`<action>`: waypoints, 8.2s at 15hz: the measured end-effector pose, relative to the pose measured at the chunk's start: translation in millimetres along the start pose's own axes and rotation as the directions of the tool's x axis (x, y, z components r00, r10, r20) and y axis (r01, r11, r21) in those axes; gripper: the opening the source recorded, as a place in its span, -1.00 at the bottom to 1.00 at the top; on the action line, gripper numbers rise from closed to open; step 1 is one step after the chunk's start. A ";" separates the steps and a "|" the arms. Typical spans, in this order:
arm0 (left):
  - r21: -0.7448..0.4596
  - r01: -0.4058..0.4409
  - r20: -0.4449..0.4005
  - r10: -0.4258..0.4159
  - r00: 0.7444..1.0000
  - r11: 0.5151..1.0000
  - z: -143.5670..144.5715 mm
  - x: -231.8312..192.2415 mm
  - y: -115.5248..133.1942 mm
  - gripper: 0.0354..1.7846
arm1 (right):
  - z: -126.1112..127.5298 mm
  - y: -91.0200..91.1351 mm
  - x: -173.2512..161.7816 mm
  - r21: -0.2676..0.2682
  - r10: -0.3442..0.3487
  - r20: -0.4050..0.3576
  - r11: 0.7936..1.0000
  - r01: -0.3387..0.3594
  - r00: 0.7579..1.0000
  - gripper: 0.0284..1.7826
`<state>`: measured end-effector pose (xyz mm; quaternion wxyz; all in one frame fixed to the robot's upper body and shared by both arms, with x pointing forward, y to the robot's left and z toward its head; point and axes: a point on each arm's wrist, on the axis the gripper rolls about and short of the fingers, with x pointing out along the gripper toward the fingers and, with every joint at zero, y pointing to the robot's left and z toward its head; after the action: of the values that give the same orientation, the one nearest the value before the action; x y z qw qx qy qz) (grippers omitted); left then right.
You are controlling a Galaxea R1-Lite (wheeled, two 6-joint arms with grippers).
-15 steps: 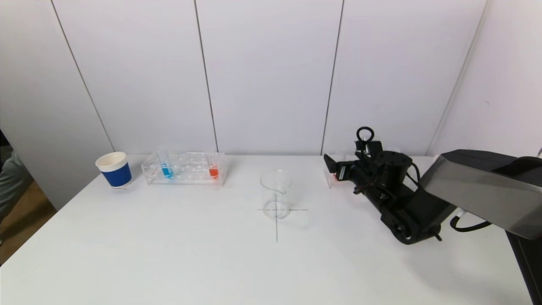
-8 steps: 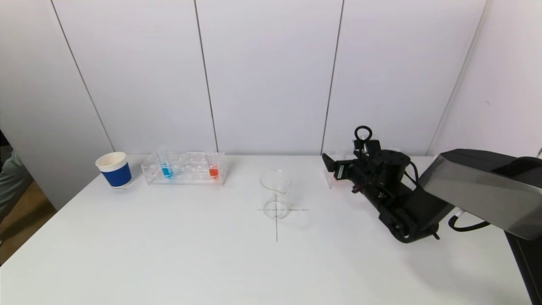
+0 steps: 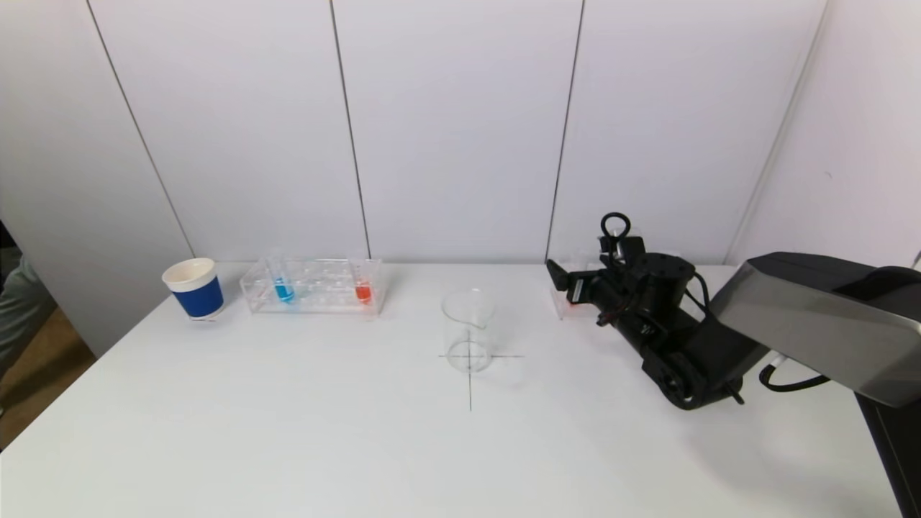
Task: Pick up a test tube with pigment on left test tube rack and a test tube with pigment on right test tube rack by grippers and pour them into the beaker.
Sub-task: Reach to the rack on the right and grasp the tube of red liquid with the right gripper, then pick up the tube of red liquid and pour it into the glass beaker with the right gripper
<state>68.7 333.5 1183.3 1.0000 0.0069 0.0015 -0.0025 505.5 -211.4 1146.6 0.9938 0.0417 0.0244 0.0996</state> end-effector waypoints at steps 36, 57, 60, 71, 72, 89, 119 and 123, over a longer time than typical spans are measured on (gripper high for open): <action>0.000 0.000 0.000 0.000 1.000 1.000 0.0 0.0 0.0 0.98 | 46.1 5.7 -6.8 -0.014 0.001 0.018 1.000 -0.001 1.000 -0.50; 0.000 0.000 0.000 0.000 1.000 1.000 0.0 0.0 0.0 0.98 | 185.2 59.1 -77.0 -0.437 0.179 0.177 0.896 -0.086 0.968 -0.50; 0.000 0.000 0.000 0.000 1.000 1.000 0.0 0.0 0.0 0.98 | 182.5 69.5 -77.6 -0.490 0.216 0.174 0.865 -0.106 0.961 -0.50; 0.000 0.000 0.000 0.000 1.000 1.000 -0.1 0.0 0.0 0.98 | 145.1 82.7 -38.4 -0.600 0.431 0.216 0.766 -0.229 0.876 -0.50; 0.000 0.000 0.000 0.000 1.000 1.000 -0.1 0.0 0.0 0.98 | 140.1 82.4 -35.3 -0.618 0.449 0.214 0.750 -0.236 0.867 -0.50; 0.000 0.000 0.000 0.000 1.000 1.000 0.0 0.0 0.0 0.98 | 89.5 57.1 -6.8 -0.792 0.639 0.214 0.557 -0.252 0.738 -0.50; 0.000 0.000 0.000 0.000 1.000 1.000 -0.1 0.0 0.0 0.98 | 62.4 71.5 -4.3 -0.928 0.719 0.136 0.334 -0.166 0.682 -0.50; 0.000 0.000 0.000 0.000 1.000 1.000 -0.1 0.0 0.0 0.98 | 59.9 81.0 -7.3 -0.936 0.734 0.130 0.312 -0.162 0.666 -0.50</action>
<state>68.7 333.5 1183.1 1.0000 0.0069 0.0017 -0.0026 485.9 -138.5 1213.6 0.7532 -0.4366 -0.3249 0.3695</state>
